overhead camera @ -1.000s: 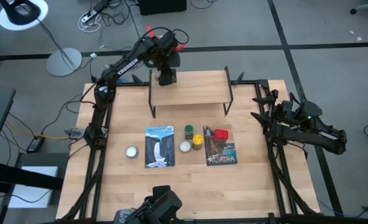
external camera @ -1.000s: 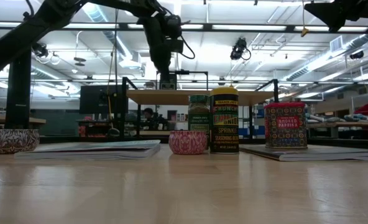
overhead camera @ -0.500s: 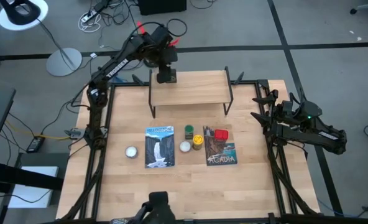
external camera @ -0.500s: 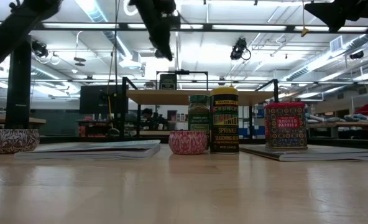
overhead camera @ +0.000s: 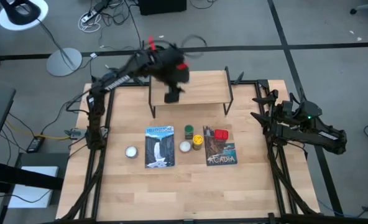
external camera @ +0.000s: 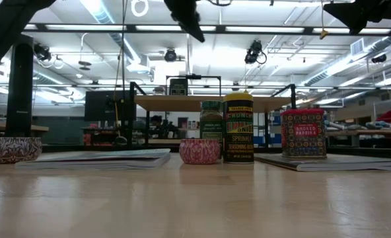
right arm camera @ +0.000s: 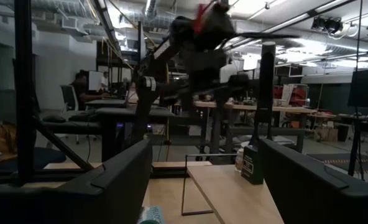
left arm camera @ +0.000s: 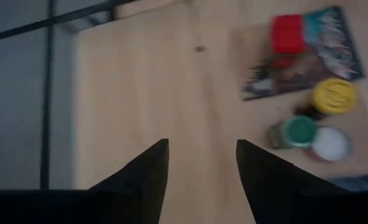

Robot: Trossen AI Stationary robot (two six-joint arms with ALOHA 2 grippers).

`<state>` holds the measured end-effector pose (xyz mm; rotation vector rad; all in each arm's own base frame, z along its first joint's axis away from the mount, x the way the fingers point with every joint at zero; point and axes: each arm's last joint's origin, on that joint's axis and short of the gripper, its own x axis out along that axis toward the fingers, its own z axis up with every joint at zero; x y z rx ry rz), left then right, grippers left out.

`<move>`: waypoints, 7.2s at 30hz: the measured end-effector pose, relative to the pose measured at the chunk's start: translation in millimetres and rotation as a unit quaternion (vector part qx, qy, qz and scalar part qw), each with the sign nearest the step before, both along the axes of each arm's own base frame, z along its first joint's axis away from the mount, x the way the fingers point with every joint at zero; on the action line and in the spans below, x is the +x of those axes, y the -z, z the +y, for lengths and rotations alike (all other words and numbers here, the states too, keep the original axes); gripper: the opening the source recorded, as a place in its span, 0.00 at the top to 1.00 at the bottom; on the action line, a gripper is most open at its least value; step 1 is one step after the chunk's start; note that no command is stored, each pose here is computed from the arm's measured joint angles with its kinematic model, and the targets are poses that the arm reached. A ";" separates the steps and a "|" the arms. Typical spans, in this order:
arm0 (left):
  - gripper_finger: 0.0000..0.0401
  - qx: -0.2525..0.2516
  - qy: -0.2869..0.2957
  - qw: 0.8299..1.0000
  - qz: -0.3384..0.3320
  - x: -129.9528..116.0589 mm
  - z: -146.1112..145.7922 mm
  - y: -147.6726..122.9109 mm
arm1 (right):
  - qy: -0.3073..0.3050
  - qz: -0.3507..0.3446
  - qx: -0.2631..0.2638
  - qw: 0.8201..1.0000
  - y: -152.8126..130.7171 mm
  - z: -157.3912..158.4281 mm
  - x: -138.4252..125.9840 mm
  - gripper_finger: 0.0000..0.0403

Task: Shelf spices
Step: Put the green spice on the shelf

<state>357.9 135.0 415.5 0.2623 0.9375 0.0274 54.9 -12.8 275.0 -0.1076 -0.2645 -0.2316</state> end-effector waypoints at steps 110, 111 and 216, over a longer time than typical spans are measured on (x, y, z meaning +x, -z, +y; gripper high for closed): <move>0.51 -0.061 -0.028 0.994 0.088 54.7 -96.6 92.7 | -0.003 -0.013 0.007 1.000 -2.1 0.1 -0.6 0.27; 0.51 -0.051 -0.026 0.995 0.083 52.5 -96.4 81.4 | -0.003 -0.013 0.007 1.000 -2.1 0.1 -0.6 0.27; 1.00 -0.013 -0.163 0.986 0.035 43.0 21.7 49.0 | 0.003 -0.017 -0.014 1.000 -3.6 0.2 -1.0 0.27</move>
